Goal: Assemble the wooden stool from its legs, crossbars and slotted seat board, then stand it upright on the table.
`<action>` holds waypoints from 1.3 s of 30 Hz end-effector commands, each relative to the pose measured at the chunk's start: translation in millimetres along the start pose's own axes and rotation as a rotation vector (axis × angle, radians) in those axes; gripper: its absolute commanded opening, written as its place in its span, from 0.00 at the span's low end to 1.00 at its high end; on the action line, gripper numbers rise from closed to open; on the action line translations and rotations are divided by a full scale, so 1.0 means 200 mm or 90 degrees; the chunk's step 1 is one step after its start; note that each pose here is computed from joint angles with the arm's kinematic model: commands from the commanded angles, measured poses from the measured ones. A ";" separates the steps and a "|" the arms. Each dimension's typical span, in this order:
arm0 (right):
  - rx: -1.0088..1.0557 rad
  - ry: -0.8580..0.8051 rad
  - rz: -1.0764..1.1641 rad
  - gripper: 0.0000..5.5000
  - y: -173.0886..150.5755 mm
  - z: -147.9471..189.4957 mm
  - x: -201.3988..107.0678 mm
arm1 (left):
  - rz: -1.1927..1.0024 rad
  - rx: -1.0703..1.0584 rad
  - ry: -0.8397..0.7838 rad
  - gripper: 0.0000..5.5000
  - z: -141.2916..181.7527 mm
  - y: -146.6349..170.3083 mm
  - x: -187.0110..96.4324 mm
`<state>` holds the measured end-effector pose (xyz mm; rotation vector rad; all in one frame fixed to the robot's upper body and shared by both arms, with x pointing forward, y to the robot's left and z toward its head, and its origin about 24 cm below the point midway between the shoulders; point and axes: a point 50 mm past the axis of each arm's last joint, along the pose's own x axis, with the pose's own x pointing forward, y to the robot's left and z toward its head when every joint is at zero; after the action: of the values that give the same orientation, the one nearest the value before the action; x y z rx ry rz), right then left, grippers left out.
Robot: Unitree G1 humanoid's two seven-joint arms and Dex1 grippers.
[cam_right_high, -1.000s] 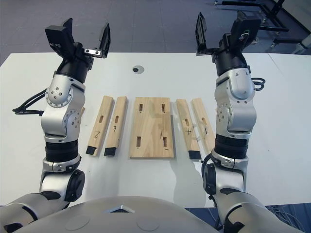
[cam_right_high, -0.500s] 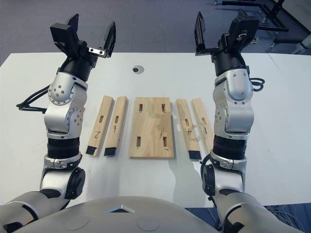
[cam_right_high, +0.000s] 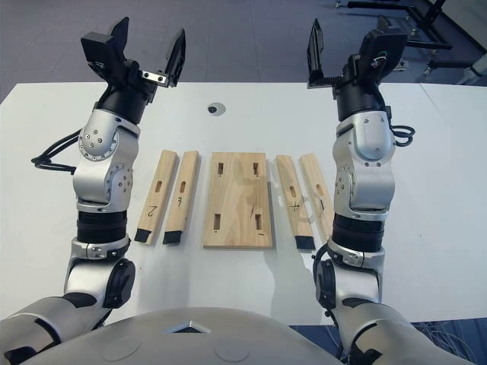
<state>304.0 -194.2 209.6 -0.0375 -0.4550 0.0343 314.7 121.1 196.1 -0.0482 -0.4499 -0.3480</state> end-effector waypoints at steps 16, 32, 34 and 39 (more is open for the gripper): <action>-0.030 0.183 -0.052 0.97 -0.22 -0.12 -0.02 | 0.075 0.039 -0.017 0.98 0.07 0.08 -0.02; -0.106 0.614 0.132 0.97 -0.61 -0.24 -0.40 | 0.217 0.096 -0.006 0.98 0.10 0.09 -0.24; -0.092 0.650 0.136 0.97 -0.62 -0.26 -0.44 | 0.221 0.098 -0.001 0.98 0.09 0.09 -0.25; -0.056 0.727 0.154 0.97 -0.60 -0.30 -0.55 | 0.229 0.098 0.003 0.98 0.10 0.08 -0.27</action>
<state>240.2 -320.5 115.5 -0.1819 0.6606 0.2149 269.2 156.7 191.4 0.0202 -0.4609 0.0330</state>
